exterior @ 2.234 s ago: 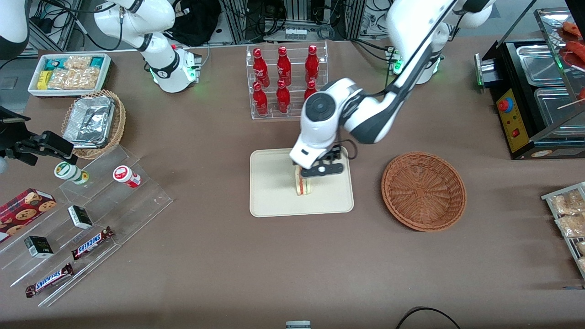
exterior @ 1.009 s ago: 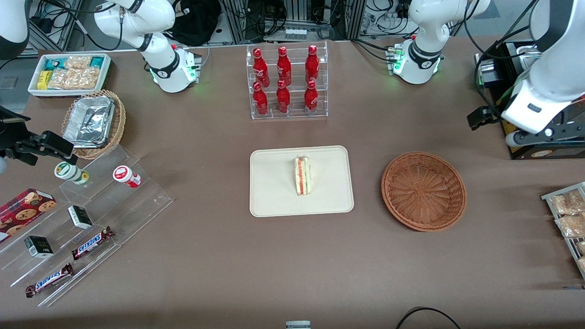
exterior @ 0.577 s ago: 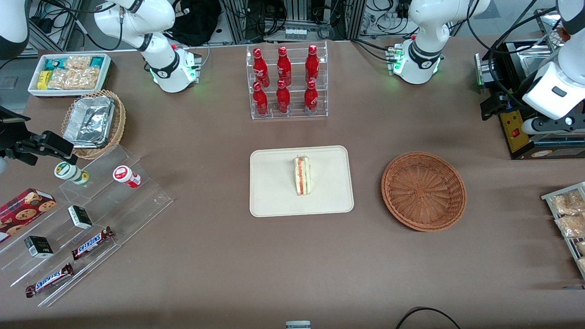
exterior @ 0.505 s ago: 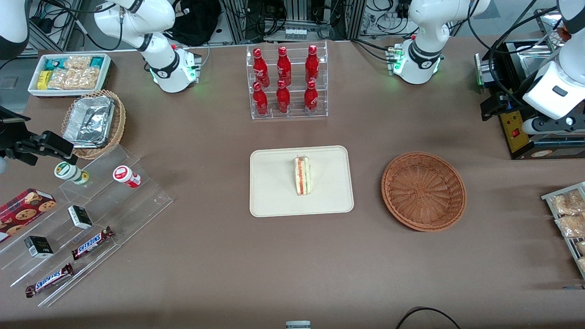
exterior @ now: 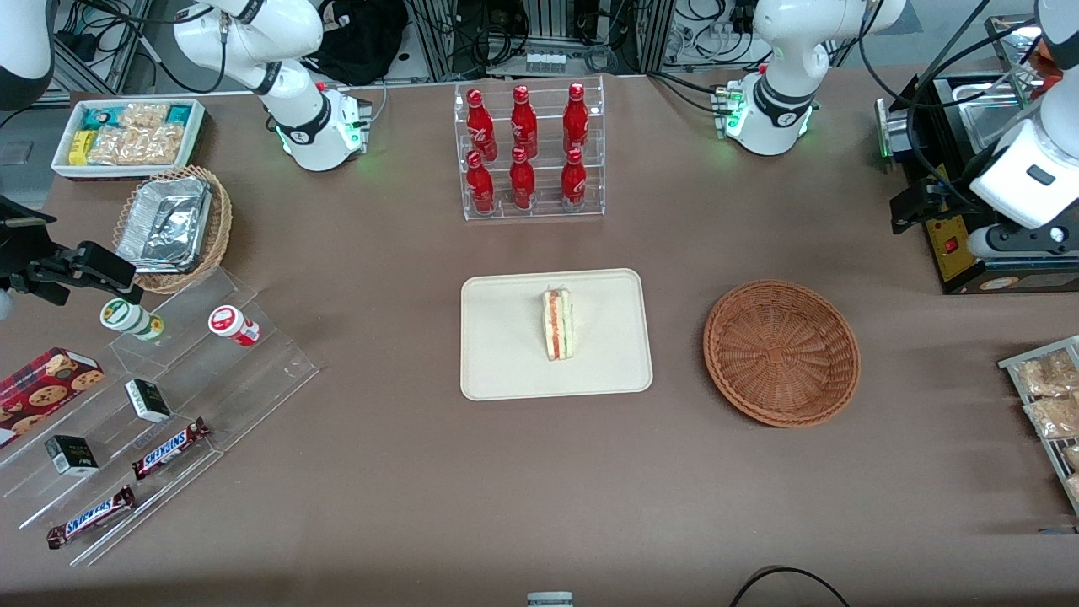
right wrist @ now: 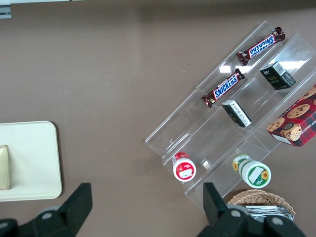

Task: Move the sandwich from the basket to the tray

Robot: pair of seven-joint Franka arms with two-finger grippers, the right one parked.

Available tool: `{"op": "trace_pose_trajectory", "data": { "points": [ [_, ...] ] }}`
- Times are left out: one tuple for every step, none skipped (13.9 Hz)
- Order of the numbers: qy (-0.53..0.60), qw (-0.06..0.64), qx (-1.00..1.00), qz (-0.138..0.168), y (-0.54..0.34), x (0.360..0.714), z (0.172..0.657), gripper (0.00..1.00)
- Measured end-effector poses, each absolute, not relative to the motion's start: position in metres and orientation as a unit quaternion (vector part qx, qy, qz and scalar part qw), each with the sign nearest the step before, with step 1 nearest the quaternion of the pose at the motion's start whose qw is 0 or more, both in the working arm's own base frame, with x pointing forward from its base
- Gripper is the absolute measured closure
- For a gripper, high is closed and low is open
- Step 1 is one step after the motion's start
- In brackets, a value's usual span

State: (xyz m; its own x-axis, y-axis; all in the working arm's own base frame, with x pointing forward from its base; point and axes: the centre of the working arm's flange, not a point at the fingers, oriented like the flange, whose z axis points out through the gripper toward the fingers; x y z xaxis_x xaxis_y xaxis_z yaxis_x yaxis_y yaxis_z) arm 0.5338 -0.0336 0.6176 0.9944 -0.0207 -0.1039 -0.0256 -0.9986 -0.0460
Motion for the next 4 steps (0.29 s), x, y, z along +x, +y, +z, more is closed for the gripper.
{"op": "trace_pose_trajectory", "data": {
  "points": [
    [0.011,0.023,-0.998,0.050,-0.0328,0.5342,0.6180,0.00],
    [0.010,0.023,-0.999,0.048,-0.0323,0.5349,0.6184,0.00],
    [0.010,0.020,-0.999,0.047,-0.0321,0.5357,0.6183,0.00],
    [0.008,0.014,-0.999,0.047,-0.0324,0.5365,0.6175,0.00]
  ]
}}
